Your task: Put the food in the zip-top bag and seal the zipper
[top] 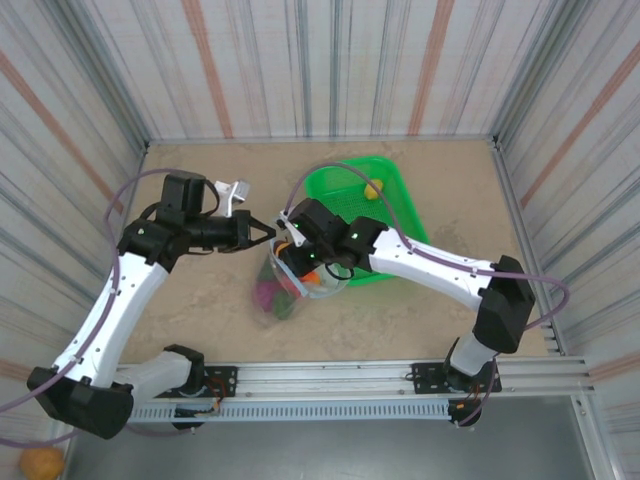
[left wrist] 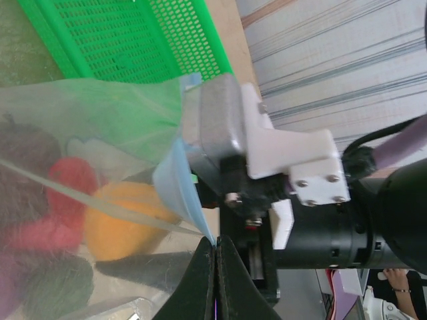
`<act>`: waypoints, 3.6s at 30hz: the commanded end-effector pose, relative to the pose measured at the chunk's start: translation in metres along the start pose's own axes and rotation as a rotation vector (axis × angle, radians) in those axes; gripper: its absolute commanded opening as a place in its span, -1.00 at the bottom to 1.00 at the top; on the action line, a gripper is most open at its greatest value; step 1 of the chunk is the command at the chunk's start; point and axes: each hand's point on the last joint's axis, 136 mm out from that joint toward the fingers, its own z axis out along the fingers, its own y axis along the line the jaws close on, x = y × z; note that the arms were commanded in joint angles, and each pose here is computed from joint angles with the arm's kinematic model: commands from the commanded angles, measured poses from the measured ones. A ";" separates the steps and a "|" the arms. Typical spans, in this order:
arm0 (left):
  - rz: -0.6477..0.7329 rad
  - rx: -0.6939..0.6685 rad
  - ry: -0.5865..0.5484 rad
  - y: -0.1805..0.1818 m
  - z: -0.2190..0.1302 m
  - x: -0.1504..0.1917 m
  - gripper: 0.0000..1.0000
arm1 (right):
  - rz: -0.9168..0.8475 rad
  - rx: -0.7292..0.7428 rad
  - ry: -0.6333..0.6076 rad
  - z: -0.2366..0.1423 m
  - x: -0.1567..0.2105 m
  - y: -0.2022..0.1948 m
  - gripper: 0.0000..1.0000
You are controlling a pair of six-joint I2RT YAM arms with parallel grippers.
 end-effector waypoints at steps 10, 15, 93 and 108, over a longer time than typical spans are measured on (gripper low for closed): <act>0.021 0.028 -0.042 -0.004 -0.006 -0.006 -1.00 | 0.027 -0.083 -0.057 -0.019 -0.012 0.009 0.62; 0.015 0.001 -0.059 0.003 -0.008 -0.008 -1.00 | 0.033 -0.103 -0.132 -0.054 -0.019 0.006 0.39; -0.008 -0.026 -0.033 0.017 -0.001 0.011 -1.00 | 0.567 0.658 -0.099 -0.008 -0.051 -0.327 -0.13; -0.039 0.031 -0.041 0.007 0.004 0.009 -1.00 | 0.132 -0.007 -0.462 -0.137 -0.070 -0.072 -0.11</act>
